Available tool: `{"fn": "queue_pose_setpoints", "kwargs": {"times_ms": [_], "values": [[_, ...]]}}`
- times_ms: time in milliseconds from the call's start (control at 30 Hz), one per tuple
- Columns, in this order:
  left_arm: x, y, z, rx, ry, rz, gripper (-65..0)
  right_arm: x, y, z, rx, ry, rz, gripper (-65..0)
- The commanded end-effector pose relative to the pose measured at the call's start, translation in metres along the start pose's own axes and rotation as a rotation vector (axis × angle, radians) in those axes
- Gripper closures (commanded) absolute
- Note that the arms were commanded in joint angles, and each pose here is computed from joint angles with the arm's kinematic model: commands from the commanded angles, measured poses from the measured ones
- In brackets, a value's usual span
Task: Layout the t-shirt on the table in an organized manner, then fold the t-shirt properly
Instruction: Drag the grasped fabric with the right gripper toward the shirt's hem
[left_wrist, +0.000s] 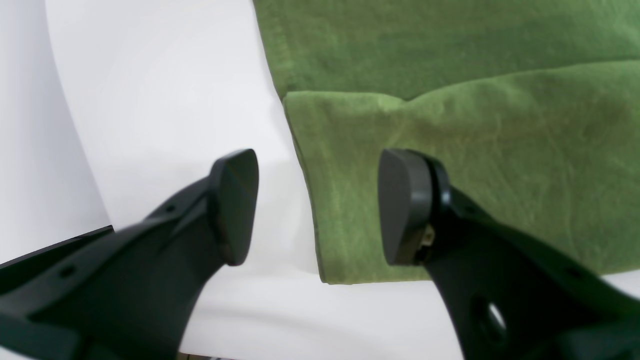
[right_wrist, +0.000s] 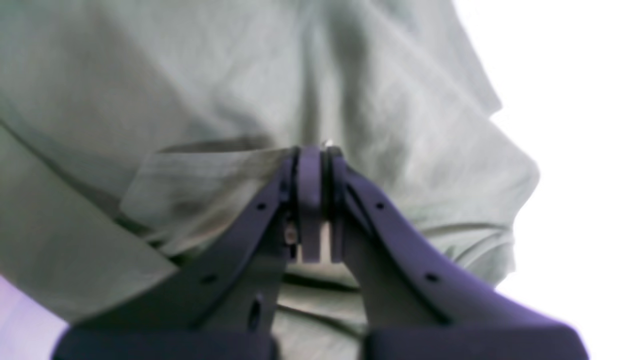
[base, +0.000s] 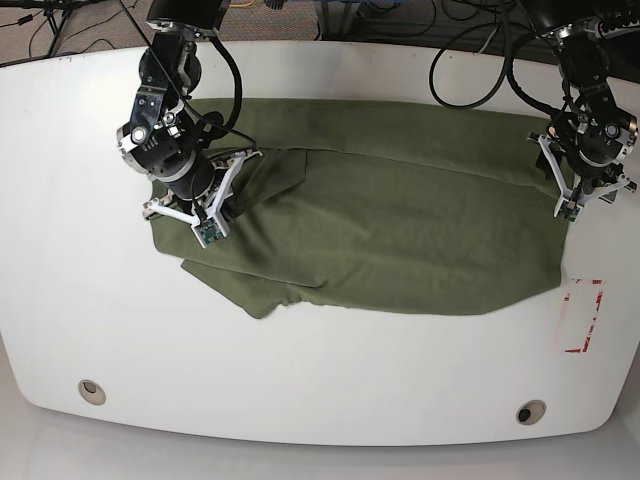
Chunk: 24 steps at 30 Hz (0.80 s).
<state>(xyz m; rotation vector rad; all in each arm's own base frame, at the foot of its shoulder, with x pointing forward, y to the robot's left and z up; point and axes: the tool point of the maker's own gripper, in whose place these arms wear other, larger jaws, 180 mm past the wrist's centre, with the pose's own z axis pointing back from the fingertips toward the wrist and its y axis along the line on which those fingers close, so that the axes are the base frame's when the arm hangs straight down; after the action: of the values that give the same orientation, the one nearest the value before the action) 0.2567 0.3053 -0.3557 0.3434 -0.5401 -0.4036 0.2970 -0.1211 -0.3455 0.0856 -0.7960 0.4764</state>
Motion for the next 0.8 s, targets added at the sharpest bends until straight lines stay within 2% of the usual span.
{"fn": "queue_pose_setpoints", "kwargs": {"times_ms": [0, 433, 767], "values": [[0.008, 0.009, 0.004, 0.028, -0.023, -0.005, -35.8, 0.023, -0.011, 0.004, -0.023, -0.069, 0.019, 0.0], [-0.003, 0.005, 0.004, 0.019, 0.001, -0.013, -35.8, 0.036, -0.038, -0.013, -0.035, -0.063, 0.031, 0.0], [-0.003, 0.005, 0.004, 0.019, 0.001, -0.013, -35.8, 0.052, -0.041, -0.015, -0.037, -0.09, 0.039, 0.0]]}}
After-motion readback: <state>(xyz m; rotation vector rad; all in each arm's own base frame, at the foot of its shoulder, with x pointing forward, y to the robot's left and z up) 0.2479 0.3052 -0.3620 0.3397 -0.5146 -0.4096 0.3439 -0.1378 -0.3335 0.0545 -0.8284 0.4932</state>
